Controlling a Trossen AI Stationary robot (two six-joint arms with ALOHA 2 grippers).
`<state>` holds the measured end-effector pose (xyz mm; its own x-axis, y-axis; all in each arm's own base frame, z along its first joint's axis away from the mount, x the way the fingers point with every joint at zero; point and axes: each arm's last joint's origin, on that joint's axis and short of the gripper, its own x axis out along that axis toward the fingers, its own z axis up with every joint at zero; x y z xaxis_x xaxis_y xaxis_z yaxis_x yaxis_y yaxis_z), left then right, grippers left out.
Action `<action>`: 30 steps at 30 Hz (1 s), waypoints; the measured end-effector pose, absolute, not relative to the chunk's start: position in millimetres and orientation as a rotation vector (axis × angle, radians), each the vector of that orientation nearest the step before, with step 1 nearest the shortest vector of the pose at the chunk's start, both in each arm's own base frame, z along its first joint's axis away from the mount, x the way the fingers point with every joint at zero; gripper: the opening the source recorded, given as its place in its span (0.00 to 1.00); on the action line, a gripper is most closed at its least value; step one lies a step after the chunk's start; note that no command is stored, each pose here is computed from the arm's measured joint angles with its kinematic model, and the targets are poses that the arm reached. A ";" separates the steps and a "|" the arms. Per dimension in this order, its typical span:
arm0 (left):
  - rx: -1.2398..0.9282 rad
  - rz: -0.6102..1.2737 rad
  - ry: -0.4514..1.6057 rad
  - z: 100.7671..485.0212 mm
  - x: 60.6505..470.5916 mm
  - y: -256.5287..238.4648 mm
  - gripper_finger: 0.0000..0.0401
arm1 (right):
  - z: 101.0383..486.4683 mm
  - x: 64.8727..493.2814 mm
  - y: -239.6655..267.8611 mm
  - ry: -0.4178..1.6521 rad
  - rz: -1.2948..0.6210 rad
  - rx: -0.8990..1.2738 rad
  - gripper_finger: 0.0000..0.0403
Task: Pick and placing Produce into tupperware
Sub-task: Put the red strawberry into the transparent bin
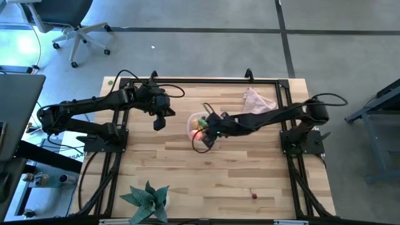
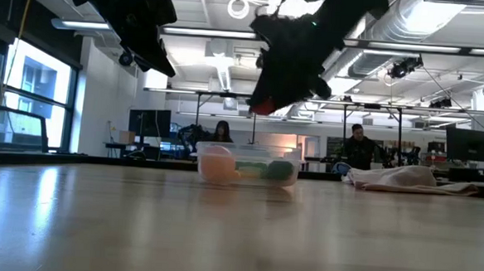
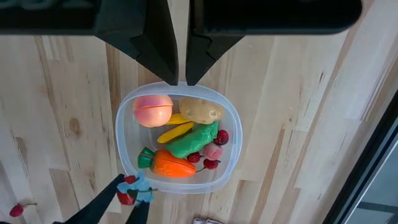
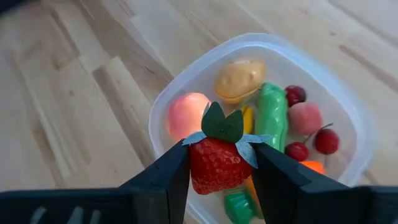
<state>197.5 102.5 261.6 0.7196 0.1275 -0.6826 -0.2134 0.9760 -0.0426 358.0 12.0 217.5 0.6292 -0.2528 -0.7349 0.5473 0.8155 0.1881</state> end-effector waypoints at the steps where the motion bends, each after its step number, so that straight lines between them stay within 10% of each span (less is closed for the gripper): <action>1: -0.121 0.189 0.744 261.5 197.5 102.5 0.05 | 212.1 354.0 10.5 0.748 -0.460 0.436 0.34; 30: -0.121 0.190 0.745 261.5 197.5 102.5 0.05 | 162.1 362.2 -15.1 0.762 -0.422 0.441 0.34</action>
